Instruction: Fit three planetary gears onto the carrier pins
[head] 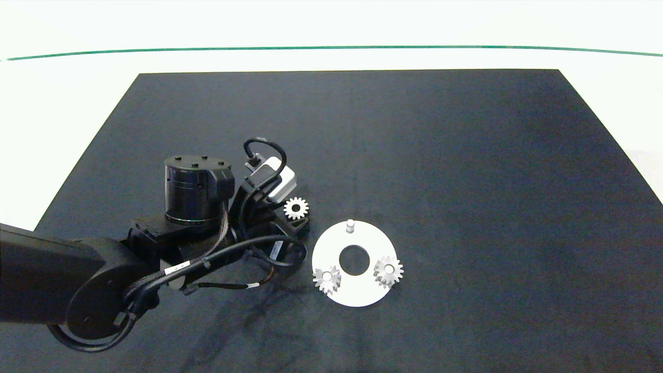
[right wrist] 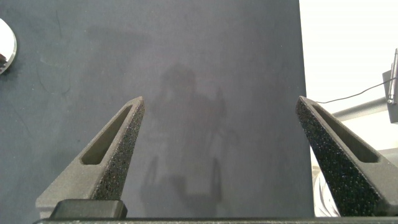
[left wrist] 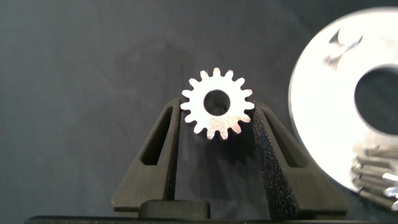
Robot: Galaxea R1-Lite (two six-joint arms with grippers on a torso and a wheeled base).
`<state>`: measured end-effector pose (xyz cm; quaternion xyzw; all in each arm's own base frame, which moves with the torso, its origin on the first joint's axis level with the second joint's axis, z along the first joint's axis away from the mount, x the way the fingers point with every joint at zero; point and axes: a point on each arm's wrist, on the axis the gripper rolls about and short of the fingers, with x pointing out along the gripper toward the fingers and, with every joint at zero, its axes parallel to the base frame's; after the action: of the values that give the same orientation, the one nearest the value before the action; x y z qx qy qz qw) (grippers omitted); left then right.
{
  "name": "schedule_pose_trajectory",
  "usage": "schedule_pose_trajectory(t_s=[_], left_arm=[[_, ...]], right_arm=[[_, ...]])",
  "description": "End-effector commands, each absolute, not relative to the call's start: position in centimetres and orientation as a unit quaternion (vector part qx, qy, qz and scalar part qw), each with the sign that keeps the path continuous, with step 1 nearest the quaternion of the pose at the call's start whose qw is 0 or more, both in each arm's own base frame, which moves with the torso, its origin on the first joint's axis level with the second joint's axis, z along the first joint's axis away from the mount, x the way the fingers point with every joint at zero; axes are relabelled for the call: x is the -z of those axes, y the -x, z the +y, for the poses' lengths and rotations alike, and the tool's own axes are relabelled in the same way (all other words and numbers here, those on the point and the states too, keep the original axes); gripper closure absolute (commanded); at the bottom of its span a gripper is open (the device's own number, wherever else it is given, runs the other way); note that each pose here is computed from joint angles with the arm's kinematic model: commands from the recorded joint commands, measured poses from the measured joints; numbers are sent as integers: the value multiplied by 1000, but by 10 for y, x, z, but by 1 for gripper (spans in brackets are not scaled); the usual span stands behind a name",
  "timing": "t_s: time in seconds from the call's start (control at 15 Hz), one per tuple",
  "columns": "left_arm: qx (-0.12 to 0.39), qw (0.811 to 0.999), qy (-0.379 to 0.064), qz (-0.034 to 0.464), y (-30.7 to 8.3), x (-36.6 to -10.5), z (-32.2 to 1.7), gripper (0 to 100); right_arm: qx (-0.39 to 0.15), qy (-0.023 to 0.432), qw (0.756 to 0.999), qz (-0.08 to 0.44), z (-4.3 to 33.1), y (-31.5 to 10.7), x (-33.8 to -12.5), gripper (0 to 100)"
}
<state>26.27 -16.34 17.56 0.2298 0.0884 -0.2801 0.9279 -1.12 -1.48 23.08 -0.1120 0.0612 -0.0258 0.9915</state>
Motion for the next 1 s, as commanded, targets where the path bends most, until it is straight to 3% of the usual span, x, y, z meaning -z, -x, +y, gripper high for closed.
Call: schedule_pose_trajectory(t_s=[0.07, 0.4, 1.0], left_arm=[[289, 927, -229, 71, -253, -184, -169, 100], [319, 912, -245, 77, -224, -193, -192, 100], [336, 907, -246, 70, -223, -189, -217, 100]], right_arm=[[26, 115, 991, 66, -14, 9, -231, 0], [26, 115, 991, 66, -14, 9, -231, 0], [27, 112, 991, 60, -15, 11, -233, 0]])
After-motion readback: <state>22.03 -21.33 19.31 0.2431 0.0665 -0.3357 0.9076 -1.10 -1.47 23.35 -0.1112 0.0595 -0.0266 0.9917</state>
